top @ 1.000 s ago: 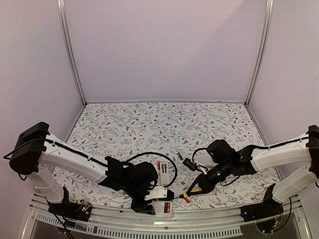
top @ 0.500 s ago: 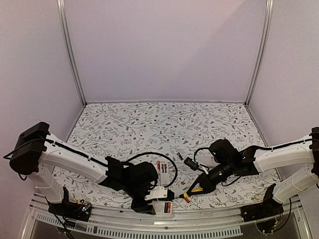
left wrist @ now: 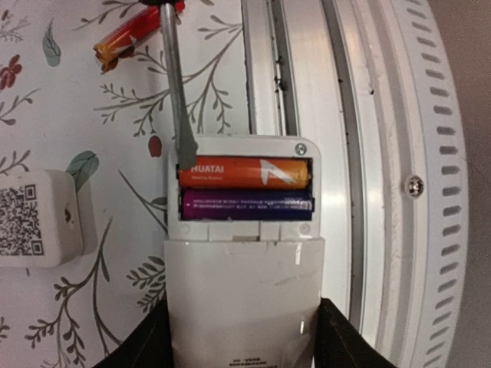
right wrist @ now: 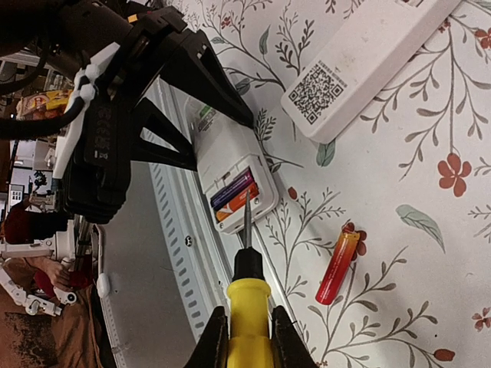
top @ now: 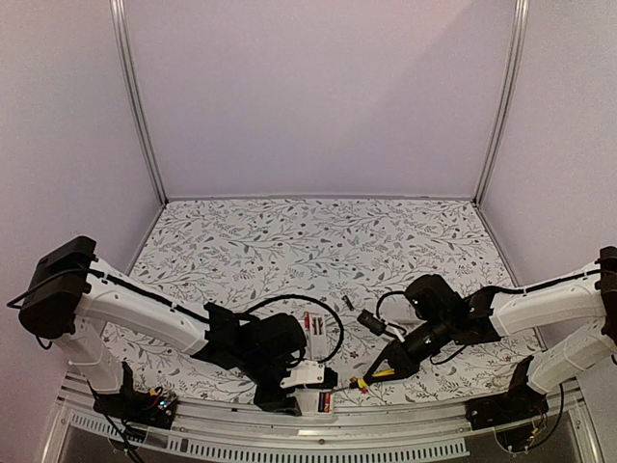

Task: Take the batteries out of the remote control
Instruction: Remove the battery from the remote control without the battery cover.

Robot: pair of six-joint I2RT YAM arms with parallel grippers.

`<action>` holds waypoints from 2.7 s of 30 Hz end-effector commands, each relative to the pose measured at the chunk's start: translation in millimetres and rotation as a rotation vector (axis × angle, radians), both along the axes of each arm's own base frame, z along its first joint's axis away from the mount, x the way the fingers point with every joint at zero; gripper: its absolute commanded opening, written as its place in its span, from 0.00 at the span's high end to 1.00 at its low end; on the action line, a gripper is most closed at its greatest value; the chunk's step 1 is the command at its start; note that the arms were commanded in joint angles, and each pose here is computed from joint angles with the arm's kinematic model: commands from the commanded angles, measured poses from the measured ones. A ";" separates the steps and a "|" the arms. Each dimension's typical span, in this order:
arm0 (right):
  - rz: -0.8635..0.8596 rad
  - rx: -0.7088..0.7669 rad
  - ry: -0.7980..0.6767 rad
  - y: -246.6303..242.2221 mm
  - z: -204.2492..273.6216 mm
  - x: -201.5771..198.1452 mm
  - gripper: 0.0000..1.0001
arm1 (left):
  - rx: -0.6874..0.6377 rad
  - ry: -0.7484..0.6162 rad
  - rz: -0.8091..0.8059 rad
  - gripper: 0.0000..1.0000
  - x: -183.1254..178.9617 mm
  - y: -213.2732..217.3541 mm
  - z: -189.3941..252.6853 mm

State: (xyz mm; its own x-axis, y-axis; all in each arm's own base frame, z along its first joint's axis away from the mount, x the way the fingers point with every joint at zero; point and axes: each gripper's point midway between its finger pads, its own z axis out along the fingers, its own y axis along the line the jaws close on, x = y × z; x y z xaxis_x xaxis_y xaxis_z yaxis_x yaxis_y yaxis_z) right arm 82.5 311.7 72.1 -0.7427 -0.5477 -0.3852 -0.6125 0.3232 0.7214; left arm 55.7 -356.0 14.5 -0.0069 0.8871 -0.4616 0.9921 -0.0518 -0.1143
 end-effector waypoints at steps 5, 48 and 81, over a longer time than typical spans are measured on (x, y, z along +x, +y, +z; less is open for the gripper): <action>-0.024 0.025 -0.025 4.3 0.9 7.0 1.00 | 0.030 -0.021 0.011 0.68 8.1 2.5 -10.5; -0.073 -0.007 -0.050 -3.6 -6.7 11.1 1.00 | 0.038 -0.018 0.009 0.70 7.8 2.8 -12.8; -0.071 0.003 -0.022 -7.7 -6.0 4.6 1.00 | 0.048 -0.014 0.010 0.72 7.6 2.9 -15.2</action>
